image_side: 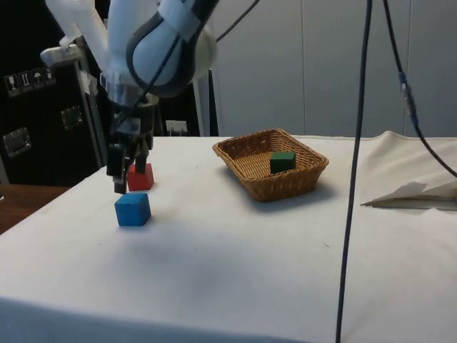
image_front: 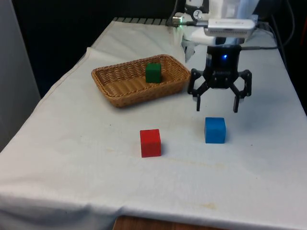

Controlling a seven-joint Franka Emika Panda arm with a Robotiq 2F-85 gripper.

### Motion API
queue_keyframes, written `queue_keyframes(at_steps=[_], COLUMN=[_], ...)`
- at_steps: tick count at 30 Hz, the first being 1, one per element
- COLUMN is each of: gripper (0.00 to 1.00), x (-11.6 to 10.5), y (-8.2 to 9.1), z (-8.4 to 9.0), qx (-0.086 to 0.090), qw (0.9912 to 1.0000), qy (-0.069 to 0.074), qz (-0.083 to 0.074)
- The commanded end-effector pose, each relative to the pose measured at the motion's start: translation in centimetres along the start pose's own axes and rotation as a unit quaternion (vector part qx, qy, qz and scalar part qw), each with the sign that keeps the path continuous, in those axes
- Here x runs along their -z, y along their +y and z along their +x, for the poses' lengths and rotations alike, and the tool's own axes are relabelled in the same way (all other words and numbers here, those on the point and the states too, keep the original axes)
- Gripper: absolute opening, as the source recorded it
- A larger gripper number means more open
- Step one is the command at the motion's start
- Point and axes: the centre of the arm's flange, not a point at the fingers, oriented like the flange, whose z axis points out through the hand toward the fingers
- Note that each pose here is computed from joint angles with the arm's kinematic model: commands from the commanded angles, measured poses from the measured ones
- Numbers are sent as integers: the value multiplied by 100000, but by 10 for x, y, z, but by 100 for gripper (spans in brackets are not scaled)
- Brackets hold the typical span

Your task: Pick up exactly two blocks and place them into the basket.

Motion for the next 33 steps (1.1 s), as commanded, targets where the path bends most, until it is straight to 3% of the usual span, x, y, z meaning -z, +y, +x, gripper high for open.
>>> queue_keyframes(at_steps=[1,6,7,9,15,16,17,21,23,24,25,33], gripper=[100,100,100,100,100,100,100,100,100,100,100,100], x=[-6,-18,-19,-22,-29,-28,-32,-44,-46,-46,-50,-58], y=[2,6,8,5,4,7,4,4,4,6,4,4], z=[2,5,4,5,3,1,2,1,1,0,1,3], qx=[9,-317,-267,-591,-1140,-1125,-1170,-1261,-1271,-1343,-1266,-1205], qw=[99996,99989,99998,99977,99934,99961,99930,99917,99915,99942,99916,99931], qy=[-403,-486,-353,-430,-416,-631,-524,-1085,-1226,-1319,-1407,-1613], qz=[828,1388,346,2016,3415,2477,3508,3729,3719,2827,3648,3128])
